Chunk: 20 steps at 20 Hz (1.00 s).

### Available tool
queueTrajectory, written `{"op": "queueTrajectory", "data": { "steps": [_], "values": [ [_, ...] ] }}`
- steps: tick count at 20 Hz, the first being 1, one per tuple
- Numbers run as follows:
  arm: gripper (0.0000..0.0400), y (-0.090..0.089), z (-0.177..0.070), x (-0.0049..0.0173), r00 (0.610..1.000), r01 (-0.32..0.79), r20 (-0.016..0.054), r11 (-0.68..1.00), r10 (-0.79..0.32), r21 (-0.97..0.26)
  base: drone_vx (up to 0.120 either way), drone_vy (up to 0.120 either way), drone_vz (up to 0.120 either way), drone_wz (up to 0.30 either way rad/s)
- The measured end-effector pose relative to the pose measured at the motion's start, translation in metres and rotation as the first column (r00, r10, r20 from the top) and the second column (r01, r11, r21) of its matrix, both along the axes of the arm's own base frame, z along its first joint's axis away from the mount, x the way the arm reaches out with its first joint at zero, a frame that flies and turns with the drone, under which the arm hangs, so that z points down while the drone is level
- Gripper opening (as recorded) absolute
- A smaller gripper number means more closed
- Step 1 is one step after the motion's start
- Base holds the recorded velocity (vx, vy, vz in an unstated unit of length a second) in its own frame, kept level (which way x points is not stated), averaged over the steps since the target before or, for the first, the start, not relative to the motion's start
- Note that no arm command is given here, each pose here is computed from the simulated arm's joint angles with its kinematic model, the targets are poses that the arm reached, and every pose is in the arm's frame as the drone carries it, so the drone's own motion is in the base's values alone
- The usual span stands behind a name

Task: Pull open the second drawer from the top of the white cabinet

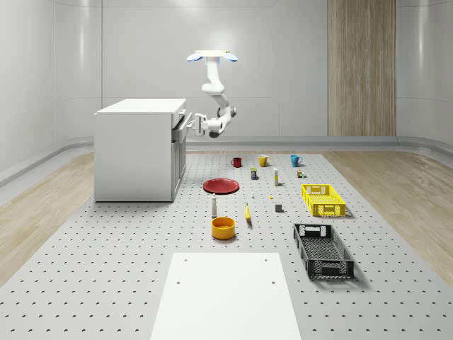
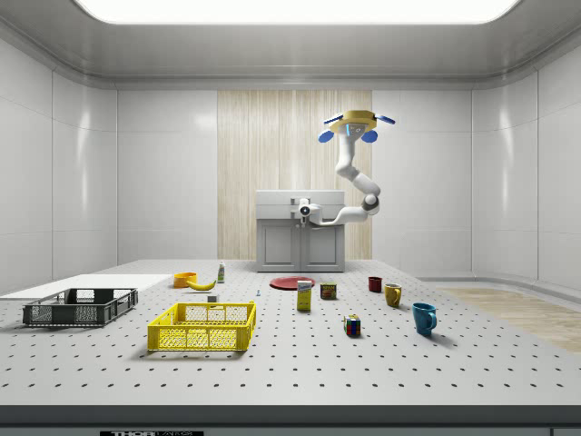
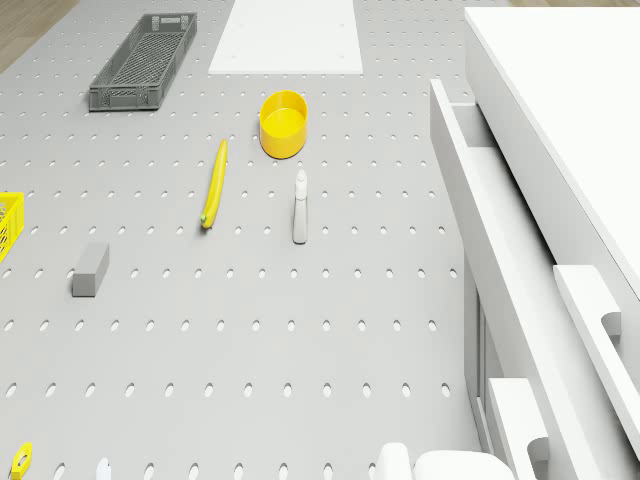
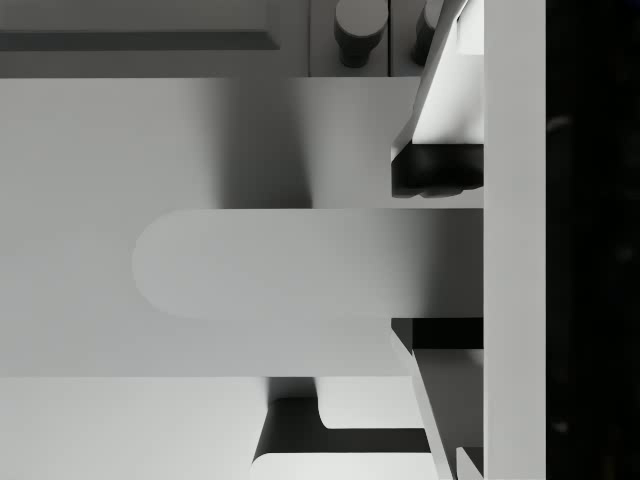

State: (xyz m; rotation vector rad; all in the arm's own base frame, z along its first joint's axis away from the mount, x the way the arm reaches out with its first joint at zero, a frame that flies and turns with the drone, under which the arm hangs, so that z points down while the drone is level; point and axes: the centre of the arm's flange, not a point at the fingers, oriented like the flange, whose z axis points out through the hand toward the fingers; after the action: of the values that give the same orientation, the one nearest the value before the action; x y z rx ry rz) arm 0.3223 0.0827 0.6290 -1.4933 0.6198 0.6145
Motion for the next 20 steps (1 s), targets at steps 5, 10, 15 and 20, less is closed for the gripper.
{"op": "queueTrajectory", "data": {
  "steps": [5, 10, 15, 20],
  "values": [
    [0.0155, -0.011, 0.002, -0.0009, 1.000, 0.000, -0.0313, 1.000, 0.000, -0.004, 0.000, 0.000, 0.000, 0.000],
    [0.0153, -0.026, 0.002, -0.0013, 1.000, 0.001, -0.0060, 1.000, -0.001, -0.008, 0.000, 0.000, 0.000, 0.000],
    [0.0143, -0.041, 0.001, -0.0006, 1.000, 0.000, -0.0023, 1.000, 0.000, -0.003, 0.000, 0.000, 0.000, 0.000],
    [0.0149, -0.056, 0.000, -0.0007, 1.000, 0.001, 0.0293, 1.000, 0.000, -0.008, 0.000, 0.000, 0.000, 0.000]
  ]
}}
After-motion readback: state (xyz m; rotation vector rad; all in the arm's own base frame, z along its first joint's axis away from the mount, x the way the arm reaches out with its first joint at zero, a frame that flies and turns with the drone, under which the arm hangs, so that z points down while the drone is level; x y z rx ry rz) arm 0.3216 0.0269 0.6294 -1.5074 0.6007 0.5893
